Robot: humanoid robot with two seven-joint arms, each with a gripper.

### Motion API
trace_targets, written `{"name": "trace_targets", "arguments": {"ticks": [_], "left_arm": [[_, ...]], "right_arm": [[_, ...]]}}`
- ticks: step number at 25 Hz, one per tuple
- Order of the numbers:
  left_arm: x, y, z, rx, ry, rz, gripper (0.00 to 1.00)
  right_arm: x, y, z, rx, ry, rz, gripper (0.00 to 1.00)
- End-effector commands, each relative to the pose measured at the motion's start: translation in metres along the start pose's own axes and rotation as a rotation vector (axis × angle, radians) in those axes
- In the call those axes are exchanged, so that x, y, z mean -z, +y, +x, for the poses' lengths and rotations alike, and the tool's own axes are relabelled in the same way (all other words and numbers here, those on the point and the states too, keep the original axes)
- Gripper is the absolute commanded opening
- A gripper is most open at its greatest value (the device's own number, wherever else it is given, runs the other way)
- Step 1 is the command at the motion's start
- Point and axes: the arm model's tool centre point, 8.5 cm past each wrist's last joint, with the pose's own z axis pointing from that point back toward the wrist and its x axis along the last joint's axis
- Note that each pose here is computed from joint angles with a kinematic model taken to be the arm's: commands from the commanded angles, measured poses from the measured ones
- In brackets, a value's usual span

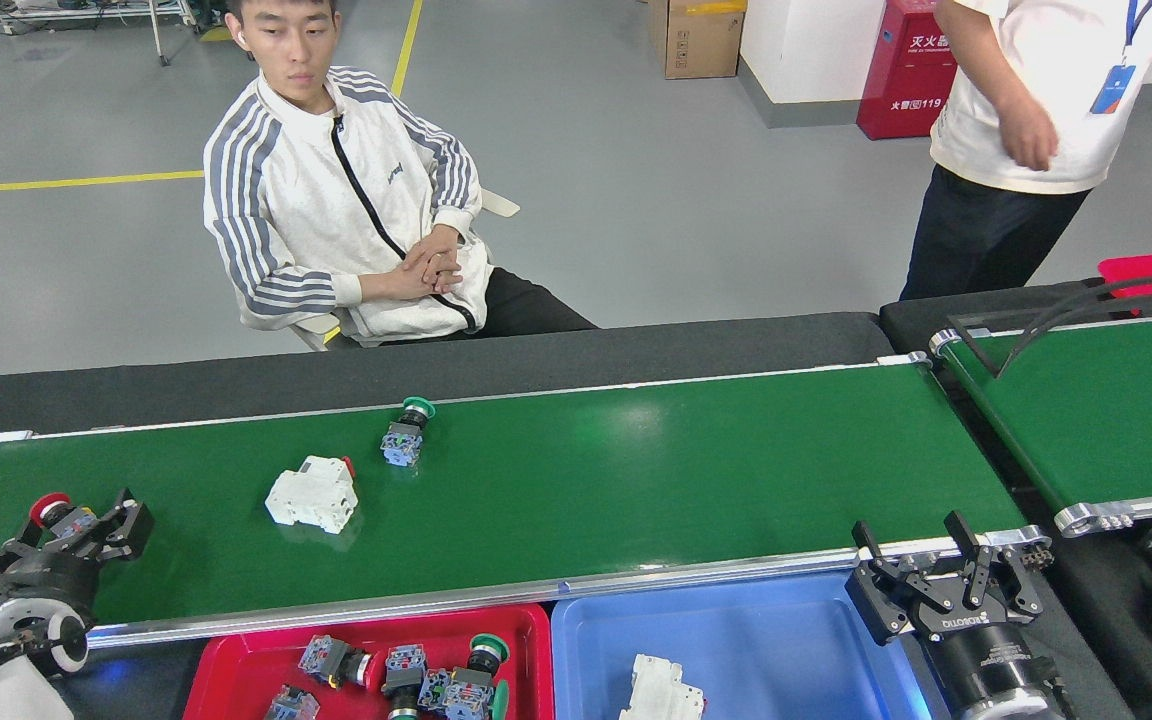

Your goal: Pick switch part from conveyor to tray

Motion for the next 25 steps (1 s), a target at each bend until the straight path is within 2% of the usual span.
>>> {"name": "trace_targets", "arguments": {"ticks": [1, 4, 6, 7, 8, 11, 13, 15, 16, 19, 21, 25], "left_arm": [[0.003, 0.013, 0.002, 0.016, -0.011, 0.062, 0.33], [-0.001, 0.001, 0.006, 0.021, -0.023, 0.058, 0.21], [-0.004, 0.0, 0.008, 0.027, -0.042, 0.072, 0.18], [-0.008, 0.006, 0.012, 0.03, -0.082, 0.102, 0.18], [-0.013, 0.012, 0.019, 0.028, -0.141, 0.135, 0.18], [-0.055, 0.005, 0.031, 0.019, -0.407, 0.198, 0.19], [-0.096, 0.004, 0.037, 0.046, -0.588, 0.252, 0.31], [-0.141, 0.001, 0.04, 0.089, -0.724, 0.289, 0.7], [-0.161, 0.0, 0.044, 0.104, -0.759, 0.304, 1.0], [-0.212, -0.022, 0.07, 0.048, -0.812, 0.312, 1.0], [-0.228, -0.034, 0.079, 0.015, -0.817, 0.296, 1.0], [-0.22, -0.036, 0.074, -0.002, -0.741, 0.292, 1.0]], "right_arm": [[0.002, -0.006, 0.0, -0.005, -0.005, -0.012, 1.0], [0.001, -0.004, 0.0, -0.004, -0.005, -0.008, 1.0], [0.0, -0.004, 0.0, -0.004, -0.003, -0.007, 1.0], [-0.001, -0.004, -0.001, -0.002, -0.001, -0.006, 1.0], [-0.001, -0.004, -0.001, -0.002, 0.0, -0.006, 1.0], [-0.001, -0.004, -0.001, -0.003, 0.002, -0.005, 1.0], [-0.001, -0.004, -0.003, -0.005, 0.004, -0.005, 1.0], [-0.002, -0.005, -0.004, -0.005, 0.009, -0.008, 1.0], [-0.002, -0.006, -0.005, -0.007, 0.01, -0.009, 1.0], [-0.003, -0.007, -0.007, -0.01, 0.015, -0.012, 1.0], [-0.003, -0.008, -0.007, -0.011, 0.015, -0.014, 1.0], [-0.003, -0.007, -0.008, -0.012, 0.015, -0.012, 1.0]]}}
